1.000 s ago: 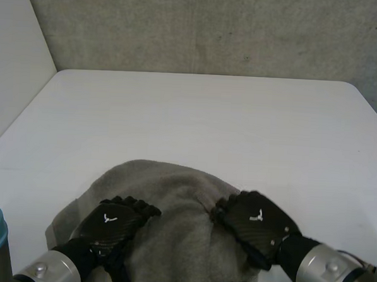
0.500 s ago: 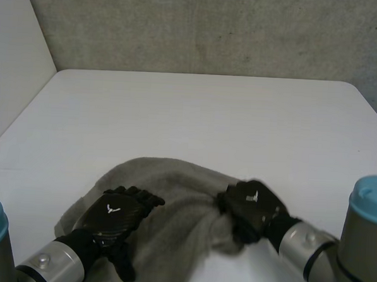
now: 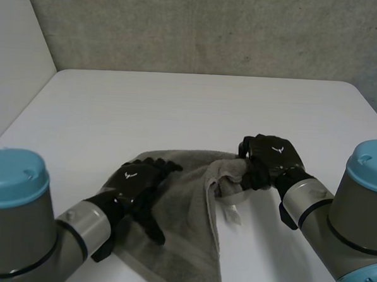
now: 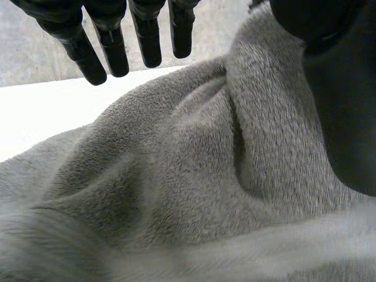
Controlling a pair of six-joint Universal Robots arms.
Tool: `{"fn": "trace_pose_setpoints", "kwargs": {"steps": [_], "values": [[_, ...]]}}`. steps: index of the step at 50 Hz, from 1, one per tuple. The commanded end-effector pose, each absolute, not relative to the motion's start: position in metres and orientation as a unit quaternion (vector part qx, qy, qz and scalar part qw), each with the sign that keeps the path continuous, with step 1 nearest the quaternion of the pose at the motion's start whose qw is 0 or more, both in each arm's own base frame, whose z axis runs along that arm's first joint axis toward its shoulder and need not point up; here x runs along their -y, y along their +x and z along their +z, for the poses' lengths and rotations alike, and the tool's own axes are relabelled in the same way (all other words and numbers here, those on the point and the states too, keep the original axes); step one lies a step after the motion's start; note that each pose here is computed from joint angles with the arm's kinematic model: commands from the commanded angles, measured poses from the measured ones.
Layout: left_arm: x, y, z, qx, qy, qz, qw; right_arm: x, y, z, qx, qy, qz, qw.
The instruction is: Fold the towel.
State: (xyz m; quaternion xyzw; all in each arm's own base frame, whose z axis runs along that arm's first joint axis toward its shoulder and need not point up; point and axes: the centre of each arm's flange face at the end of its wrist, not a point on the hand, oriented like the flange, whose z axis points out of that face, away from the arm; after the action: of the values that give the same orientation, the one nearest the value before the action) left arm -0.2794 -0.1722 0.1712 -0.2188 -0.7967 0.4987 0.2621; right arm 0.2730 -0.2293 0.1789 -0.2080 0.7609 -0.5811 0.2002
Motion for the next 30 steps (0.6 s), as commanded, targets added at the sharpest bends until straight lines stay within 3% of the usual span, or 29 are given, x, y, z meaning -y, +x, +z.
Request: {"fn": "trace_pose_setpoints", "kwargs": {"steps": [1,16,23,30], "values": [[0.181,-0.297,0.172,0.805,-0.176,0.477,0.306,0.227,0.271,0.174,-0.767,-0.207,-0.575,0.195],[0.175,-0.349,0.168,0.802,-0.149,0.432,0.386,0.222,0.269,0.168,-0.772,-0.212,-0.567,0.193],[0.18,-0.362,0.164,0.8,-0.136,0.452,0.37,0.221,0.268,0.166,-0.772,-0.215,-0.567,0.192],[0.192,-0.368,0.151,0.81,-0.106,0.478,0.322,0.219,0.268,0.165,-0.77,-0.217,-0.568,0.191]]}}
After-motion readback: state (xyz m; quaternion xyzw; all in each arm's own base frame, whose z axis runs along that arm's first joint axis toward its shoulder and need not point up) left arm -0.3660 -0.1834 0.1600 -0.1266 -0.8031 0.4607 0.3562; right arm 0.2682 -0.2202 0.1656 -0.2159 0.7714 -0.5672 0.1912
